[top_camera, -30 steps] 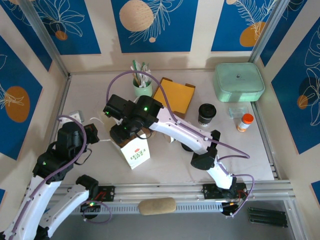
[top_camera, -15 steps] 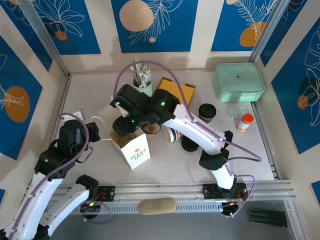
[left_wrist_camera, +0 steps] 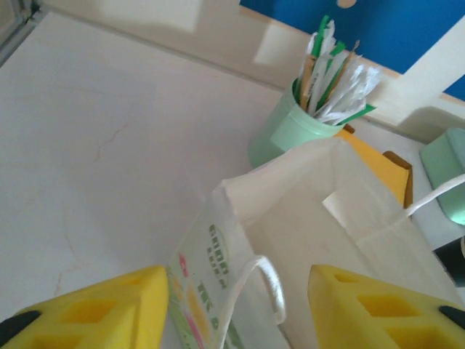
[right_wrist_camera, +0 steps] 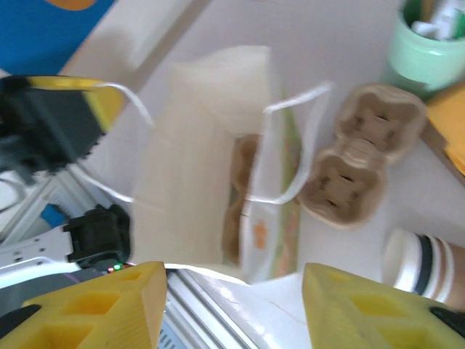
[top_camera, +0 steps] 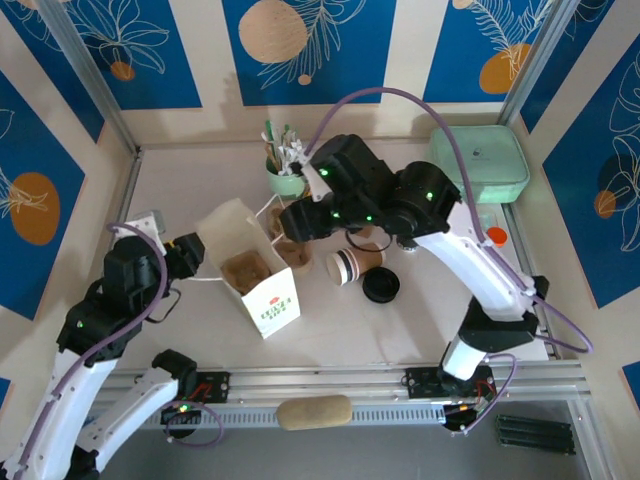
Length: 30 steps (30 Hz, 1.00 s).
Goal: Pack the takeout coffee
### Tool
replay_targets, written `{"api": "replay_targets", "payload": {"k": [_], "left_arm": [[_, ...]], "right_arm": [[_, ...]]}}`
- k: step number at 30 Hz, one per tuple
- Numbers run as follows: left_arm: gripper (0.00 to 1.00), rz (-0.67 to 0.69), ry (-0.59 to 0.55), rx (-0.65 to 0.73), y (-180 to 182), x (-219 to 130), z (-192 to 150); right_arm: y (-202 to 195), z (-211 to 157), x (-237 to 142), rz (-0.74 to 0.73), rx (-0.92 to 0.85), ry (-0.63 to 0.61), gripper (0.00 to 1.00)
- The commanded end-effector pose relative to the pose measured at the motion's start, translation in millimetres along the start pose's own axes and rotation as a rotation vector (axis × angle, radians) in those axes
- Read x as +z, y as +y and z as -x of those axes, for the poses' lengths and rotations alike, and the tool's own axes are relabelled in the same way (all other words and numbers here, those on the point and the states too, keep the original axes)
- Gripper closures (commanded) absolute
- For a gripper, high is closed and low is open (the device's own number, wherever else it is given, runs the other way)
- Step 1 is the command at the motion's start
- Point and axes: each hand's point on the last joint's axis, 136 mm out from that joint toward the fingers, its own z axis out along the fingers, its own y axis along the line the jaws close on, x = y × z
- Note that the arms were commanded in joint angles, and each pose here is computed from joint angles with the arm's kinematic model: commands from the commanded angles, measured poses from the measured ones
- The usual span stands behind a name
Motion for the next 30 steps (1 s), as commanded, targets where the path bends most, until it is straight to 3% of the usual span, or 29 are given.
{"api": "replay_targets", "payload": {"k": [1,7,15,19,30], "left_arm": [[0.38,-0.053,-0.037,0.018,-13.4,-11.4,19.6],[0.27,-0.129,-0.027,0.041,-35.7,-15.7,33.9],[0.17,-0.189,0.032,0.068,-58.1,-2.3,35.8],[0.15,-0.209,0.061,0.073,-65.3,6.9,32.2],[0.12,-0.229,0.086,0.064,-70.3,13.6,27.0]], "right_arm": [[-45.6,-1.7,-19.5,-0.084,0.104,-0.039,0.46],[-164.3,-28.8,-40.2,-0.22,0.382,-0.042,0.36],[-296.7,-79.5,-24.6,-0.42,0.626,0.075,0.21],[-333.0,-91.7,-5.4,-0.474,0.671,0.158,0.2],[-373.9,-101.2,53.0,-0.514,0.691,0.34,0.14]]}}
